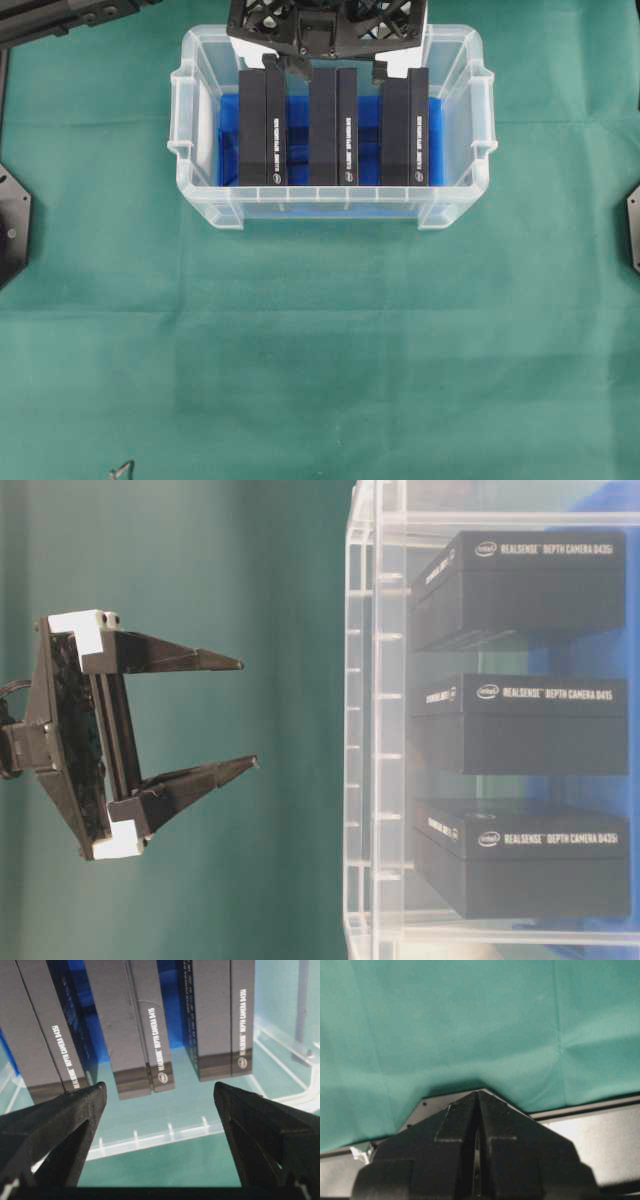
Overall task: Take the box out of the case with the left arm.
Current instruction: 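Move the open left gripper over the middle black box, then lower the left gripper around the middle box and close on it, then lift the middle black box straight up out of the case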
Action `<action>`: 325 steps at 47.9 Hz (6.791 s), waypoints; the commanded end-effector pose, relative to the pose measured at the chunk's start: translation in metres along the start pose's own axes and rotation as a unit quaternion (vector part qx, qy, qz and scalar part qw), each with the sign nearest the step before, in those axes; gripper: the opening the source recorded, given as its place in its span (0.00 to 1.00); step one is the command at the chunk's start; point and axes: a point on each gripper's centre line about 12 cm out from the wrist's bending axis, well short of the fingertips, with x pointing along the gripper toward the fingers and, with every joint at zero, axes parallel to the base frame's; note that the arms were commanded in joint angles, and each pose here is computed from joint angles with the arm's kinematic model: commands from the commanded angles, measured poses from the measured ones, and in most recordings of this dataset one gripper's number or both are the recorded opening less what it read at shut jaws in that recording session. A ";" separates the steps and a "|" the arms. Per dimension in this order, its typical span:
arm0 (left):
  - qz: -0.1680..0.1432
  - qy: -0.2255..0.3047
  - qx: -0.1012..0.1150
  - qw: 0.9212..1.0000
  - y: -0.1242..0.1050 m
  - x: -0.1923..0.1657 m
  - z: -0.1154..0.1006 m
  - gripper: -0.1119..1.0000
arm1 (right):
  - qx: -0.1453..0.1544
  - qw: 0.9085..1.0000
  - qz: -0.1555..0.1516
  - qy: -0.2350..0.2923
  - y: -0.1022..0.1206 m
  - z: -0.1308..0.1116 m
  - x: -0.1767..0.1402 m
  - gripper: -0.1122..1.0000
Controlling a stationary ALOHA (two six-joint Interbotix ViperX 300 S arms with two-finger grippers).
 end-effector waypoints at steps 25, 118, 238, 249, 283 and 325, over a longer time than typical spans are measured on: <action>0.002 -0.005 0.015 1.000 0.007 0.033 -0.003 0.89 | 0.003 1.000 0.001 -0.013 -0.001 0.003 -0.006 0.10; 0.003 -0.003 0.003 1.000 0.028 0.138 -0.001 0.89 | 0.003 1.000 -0.011 -0.023 -0.003 0.005 -0.005 0.10; -0.043 -0.010 -0.039 0.998 0.002 -0.077 0.020 0.66 | 0.004 0.999 -0.028 -0.029 -0.008 0.007 -0.006 0.10; -0.043 -0.010 -0.039 0.998 0.002 -0.077 0.020 0.66 | 0.004 0.999 -0.028 -0.028 -0.007 0.006 -0.006 0.10; -0.043 -0.010 -0.039 0.998 0.002 -0.077 0.020 0.66 | 0.004 0.999 -0.029 -0.027 -0.008 0.006 -0.006 0.10; -0.044 -0.009 -0.031 0.999 -0.003 -0.078 0.007 0.66 | 0.004 0.999 -0.029 -0.027 -0.008 0.006 -0.006 0.10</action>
